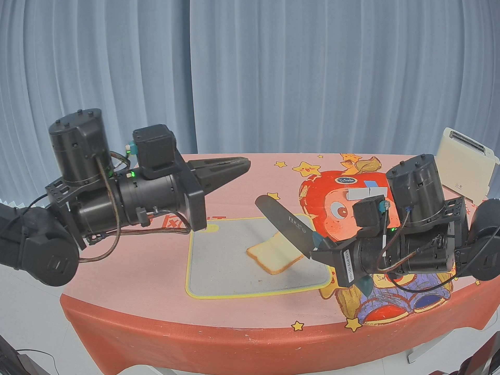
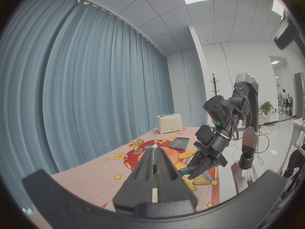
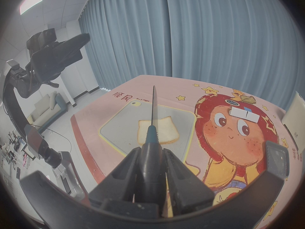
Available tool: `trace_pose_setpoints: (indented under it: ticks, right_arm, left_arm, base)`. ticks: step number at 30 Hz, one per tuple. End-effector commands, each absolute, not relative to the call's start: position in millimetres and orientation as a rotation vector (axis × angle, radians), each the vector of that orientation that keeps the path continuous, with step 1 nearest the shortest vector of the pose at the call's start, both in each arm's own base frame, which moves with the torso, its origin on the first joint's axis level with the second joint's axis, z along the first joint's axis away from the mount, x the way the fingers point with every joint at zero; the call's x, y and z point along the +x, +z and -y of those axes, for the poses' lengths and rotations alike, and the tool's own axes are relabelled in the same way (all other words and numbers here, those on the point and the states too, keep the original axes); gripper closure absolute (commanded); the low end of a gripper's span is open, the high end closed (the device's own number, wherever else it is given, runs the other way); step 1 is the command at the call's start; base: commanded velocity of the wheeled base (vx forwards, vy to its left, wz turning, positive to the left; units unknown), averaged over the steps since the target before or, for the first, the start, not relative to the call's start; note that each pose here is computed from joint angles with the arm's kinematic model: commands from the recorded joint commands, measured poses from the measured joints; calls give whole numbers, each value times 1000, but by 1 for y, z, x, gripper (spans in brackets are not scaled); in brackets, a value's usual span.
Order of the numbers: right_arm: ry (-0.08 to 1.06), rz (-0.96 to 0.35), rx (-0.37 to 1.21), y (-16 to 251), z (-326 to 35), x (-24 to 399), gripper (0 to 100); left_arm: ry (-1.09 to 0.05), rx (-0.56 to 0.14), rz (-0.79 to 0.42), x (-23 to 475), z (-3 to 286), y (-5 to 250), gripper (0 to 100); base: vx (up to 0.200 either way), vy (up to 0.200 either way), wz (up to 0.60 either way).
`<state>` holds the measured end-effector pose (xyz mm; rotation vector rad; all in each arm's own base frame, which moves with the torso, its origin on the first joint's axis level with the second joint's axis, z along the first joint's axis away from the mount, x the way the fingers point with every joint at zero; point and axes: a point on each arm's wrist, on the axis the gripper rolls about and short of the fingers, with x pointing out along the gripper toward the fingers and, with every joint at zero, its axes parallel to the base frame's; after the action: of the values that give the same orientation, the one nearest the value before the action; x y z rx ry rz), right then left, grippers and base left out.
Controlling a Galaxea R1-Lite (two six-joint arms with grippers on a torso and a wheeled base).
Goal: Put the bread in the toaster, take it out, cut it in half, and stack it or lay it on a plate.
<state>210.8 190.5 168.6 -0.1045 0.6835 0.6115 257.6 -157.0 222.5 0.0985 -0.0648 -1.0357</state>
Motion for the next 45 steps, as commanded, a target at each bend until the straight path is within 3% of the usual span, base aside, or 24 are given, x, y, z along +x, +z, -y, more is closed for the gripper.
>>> trace_pose_setpoints:
  ticks: [1, 15, 22, 45]
  right_arm:
    - [600, -709, -119, 159, -193, 218, 100]
    - [615, -734, -137, 151, -198, 215, 100]
    - [622, -748, -148, 146, -202, 214, 100]
    - [612, -734, -138, 143, -201, 219, 100]
  left_arm:
    - [-1061, 106, -9, 274, 175, 196, 100]
    - [-1087, 101, -13, 289, 201, 192, 100]
    - [-1044, 101, -20, 299, 213, 186, 100]
    - [-1048, 106, -99, 308, 221, 159, 100]
  base:
    - [0, 0, 0]
    - [0, 0, 0]
    - [0, 0, 0]
    - [0, 0, 0]
